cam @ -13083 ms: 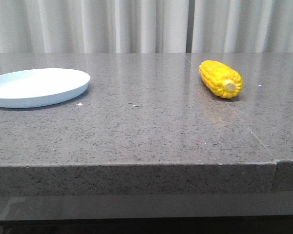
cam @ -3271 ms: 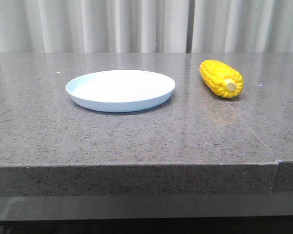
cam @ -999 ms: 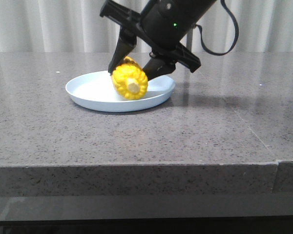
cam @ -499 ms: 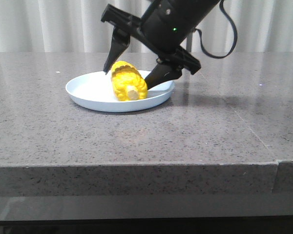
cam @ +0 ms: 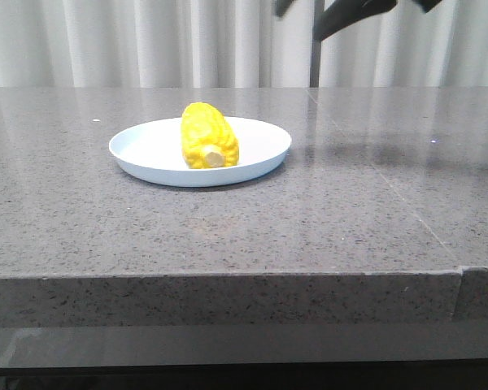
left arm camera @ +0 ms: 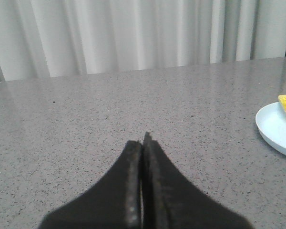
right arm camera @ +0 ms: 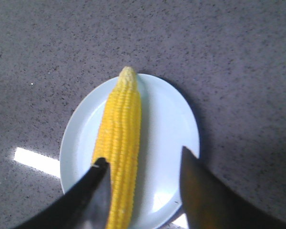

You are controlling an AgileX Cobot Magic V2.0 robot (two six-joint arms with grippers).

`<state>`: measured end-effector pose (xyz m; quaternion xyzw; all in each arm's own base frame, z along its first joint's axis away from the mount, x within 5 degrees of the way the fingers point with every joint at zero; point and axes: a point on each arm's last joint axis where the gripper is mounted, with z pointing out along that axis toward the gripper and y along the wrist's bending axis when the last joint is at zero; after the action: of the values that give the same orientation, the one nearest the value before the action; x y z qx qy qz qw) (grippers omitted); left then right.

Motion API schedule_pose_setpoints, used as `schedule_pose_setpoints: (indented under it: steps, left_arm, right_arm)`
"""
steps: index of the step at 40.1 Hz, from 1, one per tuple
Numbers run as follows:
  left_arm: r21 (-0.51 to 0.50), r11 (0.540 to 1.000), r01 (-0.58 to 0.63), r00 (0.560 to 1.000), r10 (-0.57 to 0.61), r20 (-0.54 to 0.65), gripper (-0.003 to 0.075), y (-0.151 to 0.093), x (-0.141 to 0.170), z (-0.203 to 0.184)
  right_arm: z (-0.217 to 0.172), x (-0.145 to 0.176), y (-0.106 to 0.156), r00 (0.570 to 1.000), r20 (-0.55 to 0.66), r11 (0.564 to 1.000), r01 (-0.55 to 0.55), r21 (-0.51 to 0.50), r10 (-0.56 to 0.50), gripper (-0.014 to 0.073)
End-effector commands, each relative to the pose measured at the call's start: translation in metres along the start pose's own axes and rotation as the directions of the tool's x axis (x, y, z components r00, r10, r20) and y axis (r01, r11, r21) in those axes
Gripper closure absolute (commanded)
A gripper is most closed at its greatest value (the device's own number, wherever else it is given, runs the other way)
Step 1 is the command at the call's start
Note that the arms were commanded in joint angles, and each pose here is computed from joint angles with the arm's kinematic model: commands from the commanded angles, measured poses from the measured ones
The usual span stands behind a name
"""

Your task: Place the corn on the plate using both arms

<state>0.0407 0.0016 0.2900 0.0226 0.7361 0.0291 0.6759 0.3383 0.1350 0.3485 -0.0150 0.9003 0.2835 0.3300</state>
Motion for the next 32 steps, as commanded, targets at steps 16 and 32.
schedule_pose_setpoints:
  steps: [16,32]
  left_arm:
    - [0.007,1.000,0.009,0.995,-0.010,0.104,0.0741,0.000,-0.016,-0.002]
    - [0.007,1.000,0.009,0.995,-0.010,0.104,0.0741,0.000,-0.016,-0.002]
  right_arm:
    - [-0.112,0.000,-0.014,0.953,0.132,0.935,0.229,0.272,-0.272,0.0683]
    - [-0.161,0.115,-0.043,0.847,0.331,0.883,0.289,0.371,-0.416,0.0685]
